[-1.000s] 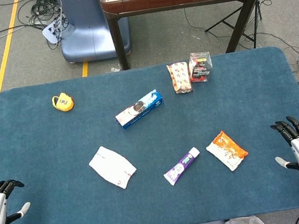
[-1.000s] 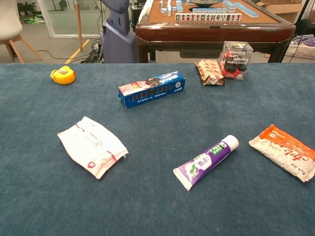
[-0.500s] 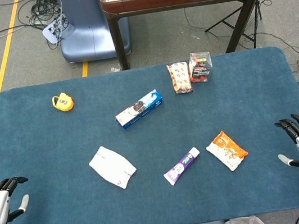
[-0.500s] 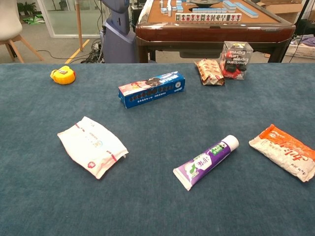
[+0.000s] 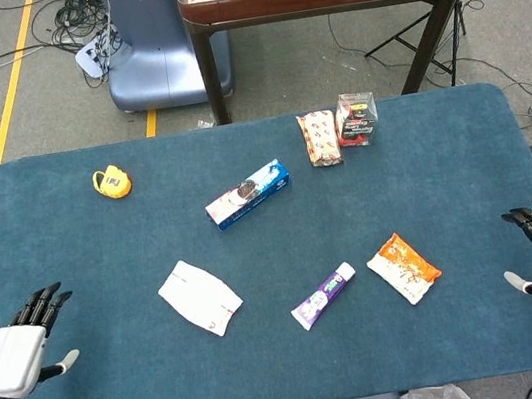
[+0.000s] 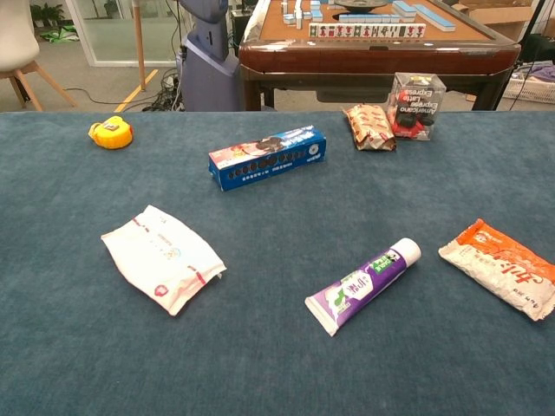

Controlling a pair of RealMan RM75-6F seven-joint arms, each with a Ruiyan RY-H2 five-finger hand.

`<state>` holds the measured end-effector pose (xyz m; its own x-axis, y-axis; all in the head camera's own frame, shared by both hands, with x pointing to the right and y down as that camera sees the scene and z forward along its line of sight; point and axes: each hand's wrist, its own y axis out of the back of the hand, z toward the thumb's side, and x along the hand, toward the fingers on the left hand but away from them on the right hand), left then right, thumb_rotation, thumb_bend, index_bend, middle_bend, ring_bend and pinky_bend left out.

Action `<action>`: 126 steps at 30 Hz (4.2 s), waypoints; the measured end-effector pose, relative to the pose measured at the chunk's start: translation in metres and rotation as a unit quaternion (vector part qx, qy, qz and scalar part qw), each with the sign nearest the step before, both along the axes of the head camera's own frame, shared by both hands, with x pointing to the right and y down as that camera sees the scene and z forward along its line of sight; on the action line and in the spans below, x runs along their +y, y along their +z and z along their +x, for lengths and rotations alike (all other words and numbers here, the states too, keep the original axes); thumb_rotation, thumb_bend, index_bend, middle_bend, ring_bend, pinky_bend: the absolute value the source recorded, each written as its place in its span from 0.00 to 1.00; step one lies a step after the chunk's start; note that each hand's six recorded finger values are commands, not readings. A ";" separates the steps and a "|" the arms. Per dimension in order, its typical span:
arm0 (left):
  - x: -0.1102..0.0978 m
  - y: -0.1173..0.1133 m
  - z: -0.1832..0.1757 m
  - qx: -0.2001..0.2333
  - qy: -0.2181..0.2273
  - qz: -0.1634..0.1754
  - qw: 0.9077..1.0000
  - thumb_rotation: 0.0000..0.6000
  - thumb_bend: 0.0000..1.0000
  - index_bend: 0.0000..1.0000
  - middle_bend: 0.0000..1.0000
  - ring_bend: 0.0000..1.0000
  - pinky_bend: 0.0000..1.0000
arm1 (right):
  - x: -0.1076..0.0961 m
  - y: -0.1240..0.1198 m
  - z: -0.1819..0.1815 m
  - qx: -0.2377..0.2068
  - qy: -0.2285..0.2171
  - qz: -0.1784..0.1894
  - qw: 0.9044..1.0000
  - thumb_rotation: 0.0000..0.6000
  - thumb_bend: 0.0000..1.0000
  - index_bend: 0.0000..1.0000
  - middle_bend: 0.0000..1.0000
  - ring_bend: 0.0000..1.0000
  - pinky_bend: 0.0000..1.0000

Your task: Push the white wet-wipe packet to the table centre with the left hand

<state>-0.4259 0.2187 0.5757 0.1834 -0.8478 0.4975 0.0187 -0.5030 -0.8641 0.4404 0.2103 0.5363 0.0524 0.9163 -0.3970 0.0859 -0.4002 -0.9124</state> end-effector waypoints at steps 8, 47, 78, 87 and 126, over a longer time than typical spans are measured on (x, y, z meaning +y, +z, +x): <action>-0.011 0.032 0.022 -0.011 0.063 -0.019 0.998 1.00 0.11 0.00 0.00 0.00 0.13 | 0.001 -0.006 0.004 0.001 0.010 0.009 1.000 1.00 0.01 0.23 0.21 0.08 0.44; -0.021 0.105 0.115 0.016 0.152 -0.099 0.983 1.00 0.10 0.00 0.00 0.00 0.11 | 0.001 -0.015 0.016 -0.012 0.023 0.007 1.000 1.00 0.01 0.23 0.21 0.08 0.44; -0.031 0.135 0.133 -0.004 0.150 -0.126 0.981 1.00 0.10 0.00 0.00 0.00 0.11 | 0.000 -0.015 0.017 -0.015 0.023 0.004 1.000 1.00 0.01 0.23 0.21 0.08 0.44; -0.036 0.142 0.138 -0.004 0.146 -0.125 0.981 1.00 0.10 0.00 0.00 0.00 0.11 | 0.001 -0.016 0.017 -0.016 0.023 0.006 1.000 1.00 0.01 0.23 0.21 0.08 0.44; -0.056 0.149 0.187 0.021 0.164 -0.105 0.981 1.00 0.10 0.00 0.00 0.00 0.10 | 0.006 -0.032 0.016 -0.027 0.019 0.026 0.999 1.00 0.01 0.23 0.21 0.08 0.44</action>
